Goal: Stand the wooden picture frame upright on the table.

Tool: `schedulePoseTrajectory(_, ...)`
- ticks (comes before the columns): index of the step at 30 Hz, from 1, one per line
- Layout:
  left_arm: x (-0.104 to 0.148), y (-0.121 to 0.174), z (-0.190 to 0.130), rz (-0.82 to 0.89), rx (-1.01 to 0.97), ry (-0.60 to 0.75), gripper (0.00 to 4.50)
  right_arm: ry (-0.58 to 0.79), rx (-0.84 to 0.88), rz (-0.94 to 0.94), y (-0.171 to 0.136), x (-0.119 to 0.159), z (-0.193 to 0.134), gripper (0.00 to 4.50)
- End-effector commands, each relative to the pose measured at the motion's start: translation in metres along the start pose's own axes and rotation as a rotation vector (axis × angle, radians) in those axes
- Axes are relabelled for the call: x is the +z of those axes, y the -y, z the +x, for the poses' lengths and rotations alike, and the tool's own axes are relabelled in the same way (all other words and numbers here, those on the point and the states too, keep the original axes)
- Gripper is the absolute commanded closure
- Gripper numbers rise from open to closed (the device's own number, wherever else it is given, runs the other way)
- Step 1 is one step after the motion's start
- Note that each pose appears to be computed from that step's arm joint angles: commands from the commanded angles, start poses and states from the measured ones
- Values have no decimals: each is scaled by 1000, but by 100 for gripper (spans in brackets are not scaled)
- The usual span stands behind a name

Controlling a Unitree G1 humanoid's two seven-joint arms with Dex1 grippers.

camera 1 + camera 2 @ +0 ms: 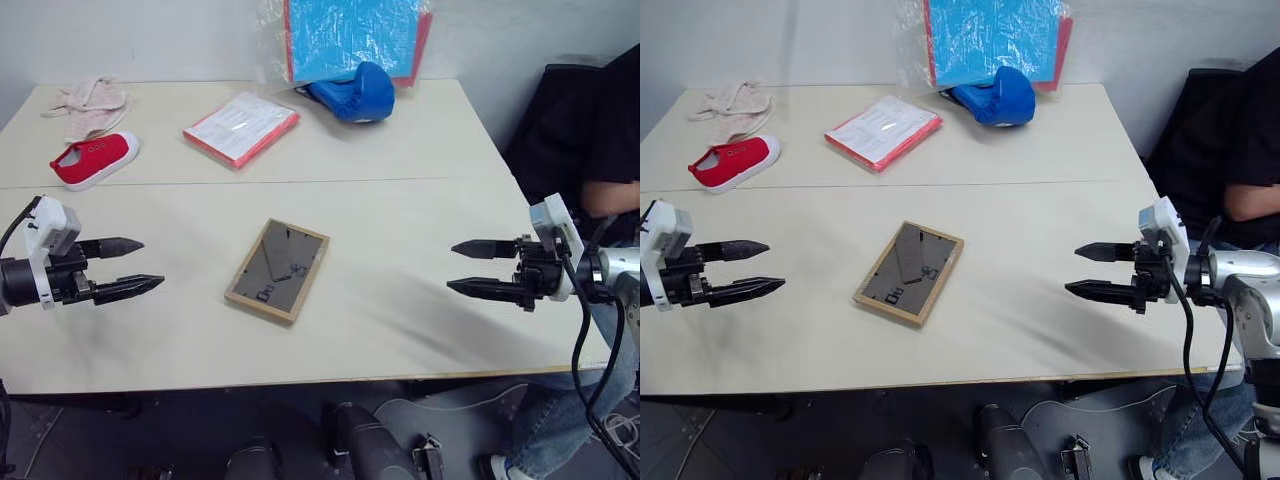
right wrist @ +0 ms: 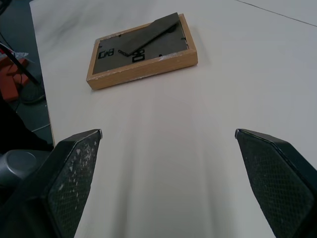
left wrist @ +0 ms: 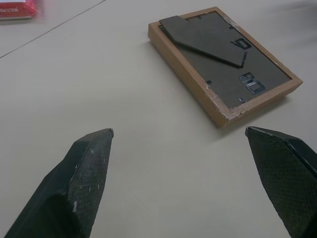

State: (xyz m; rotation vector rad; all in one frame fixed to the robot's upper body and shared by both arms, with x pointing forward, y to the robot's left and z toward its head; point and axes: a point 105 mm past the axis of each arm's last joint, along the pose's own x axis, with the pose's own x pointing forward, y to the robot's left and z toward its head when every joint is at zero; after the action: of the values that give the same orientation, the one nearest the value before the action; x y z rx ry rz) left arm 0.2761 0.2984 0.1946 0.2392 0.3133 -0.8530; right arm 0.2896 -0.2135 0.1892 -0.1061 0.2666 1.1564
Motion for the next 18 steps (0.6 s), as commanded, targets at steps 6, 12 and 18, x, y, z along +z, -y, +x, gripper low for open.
schedulePoseTrajectory(6,6,-5,2,43,34,3,0,21,-37,-58,-3,8,4,5)
schedulePoseTrajectory(12,-1,-7,14,87,18,-31,0,-4,-58,-113,0,8,15,5)
schedulePoseTrajectory(18,-13,-1,57,213,-109,-142,127,-83,-2,-200,2,3,55,138)
